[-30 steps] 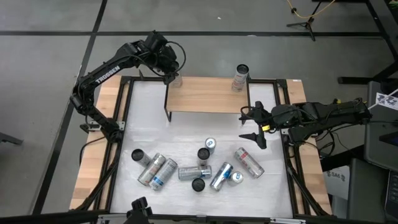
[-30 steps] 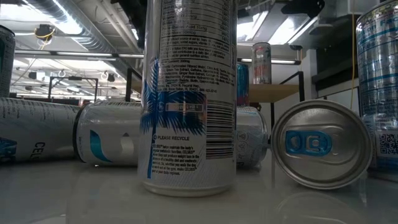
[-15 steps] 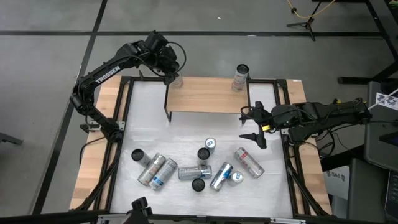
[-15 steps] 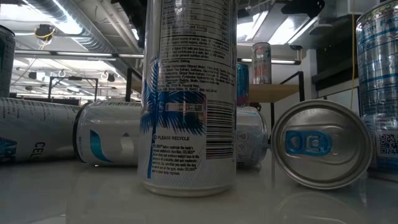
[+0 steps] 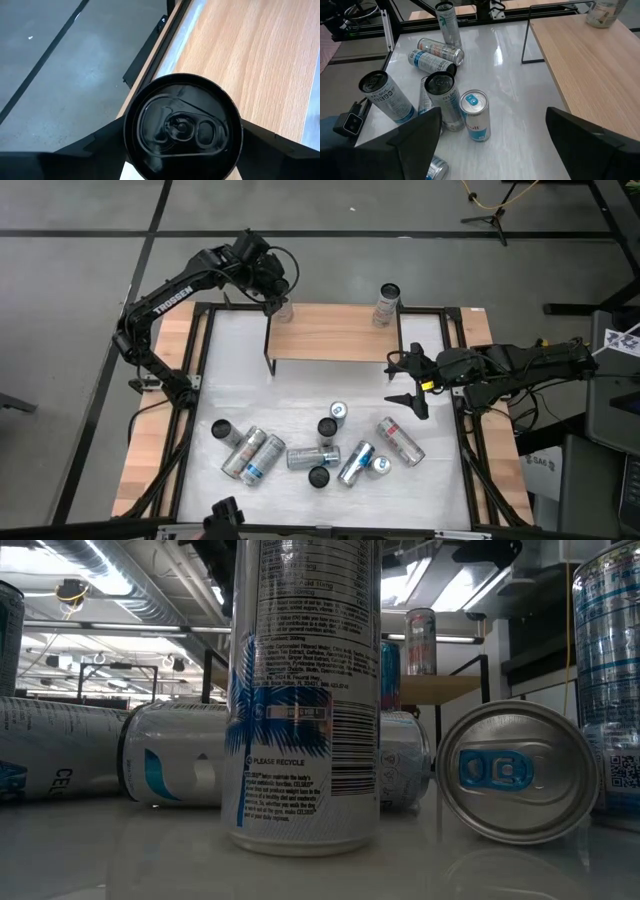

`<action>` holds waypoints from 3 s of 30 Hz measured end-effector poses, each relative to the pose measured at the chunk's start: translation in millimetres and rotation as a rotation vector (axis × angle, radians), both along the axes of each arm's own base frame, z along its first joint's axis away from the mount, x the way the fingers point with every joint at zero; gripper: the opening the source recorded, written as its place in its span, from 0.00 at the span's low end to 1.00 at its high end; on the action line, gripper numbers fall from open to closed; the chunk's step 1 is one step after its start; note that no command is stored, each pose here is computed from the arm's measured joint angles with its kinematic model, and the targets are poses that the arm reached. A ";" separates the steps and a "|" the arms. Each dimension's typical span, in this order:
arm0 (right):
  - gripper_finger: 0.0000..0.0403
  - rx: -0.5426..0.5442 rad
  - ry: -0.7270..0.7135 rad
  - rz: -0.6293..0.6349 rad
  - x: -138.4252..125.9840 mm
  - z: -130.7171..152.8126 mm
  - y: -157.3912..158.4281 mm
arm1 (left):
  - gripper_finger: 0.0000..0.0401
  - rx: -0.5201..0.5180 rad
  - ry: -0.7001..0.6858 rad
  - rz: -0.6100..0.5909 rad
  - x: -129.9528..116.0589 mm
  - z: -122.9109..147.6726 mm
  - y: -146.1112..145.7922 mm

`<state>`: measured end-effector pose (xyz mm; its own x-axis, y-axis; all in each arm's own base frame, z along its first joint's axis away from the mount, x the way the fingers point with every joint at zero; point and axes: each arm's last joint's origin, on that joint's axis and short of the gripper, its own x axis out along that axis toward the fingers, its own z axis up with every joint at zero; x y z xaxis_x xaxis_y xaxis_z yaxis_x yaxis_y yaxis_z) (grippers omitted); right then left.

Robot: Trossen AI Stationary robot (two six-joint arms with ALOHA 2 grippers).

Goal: Sort soda cans
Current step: Put the top white yellow soda can on the shelf, then put the right white yellow soda can on the shelf and align with other white yellow soda cans

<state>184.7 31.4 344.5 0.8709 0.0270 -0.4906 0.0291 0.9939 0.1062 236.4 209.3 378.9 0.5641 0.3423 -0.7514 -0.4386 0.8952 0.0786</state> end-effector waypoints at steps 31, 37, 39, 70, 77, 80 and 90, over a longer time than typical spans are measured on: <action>0.87 -0.003 0.016 0.000 -0.8 -1.3 -0.1 | 0.91 0.033 -0.023 0.008 1.7 2.5 2.3; 0.87 -0.003 0.015 0.000 -0.7 -1.3 -0.1 | 0.91 0.028 -0.045 0.029 2.6 3.7 3.1; 0.87 -0.003 0.015 0.000 -0.7 -1.3 -0.1 | 0.91 0.031 -0.068 0.043 3.7 5.1 4.0; 0.87 -0.003 0.014 0.000 -0.7 -1.2 -0.1 | 0.91 0.188 -0.317 0.004 -30.8 68.0 -46.2; 0.87 -0.003 0.014 0.000 -0.7 -1.2 -0.1 | 0.91 0.094 -0.387 -0.025 -29.3 76.3 -77.6; 0.87 -0.003 0.015 0.000 -0.7 -1.2 -0.1 | 0.91 0.011 -0.426 -0.032 -22.9 77.4 -93.4; 0.87 -0.042 0.019 0.022 0.0 -2.0 0.0 | 0.91 -0.134 -0.464 -0.083 15.8 71.4 -148.3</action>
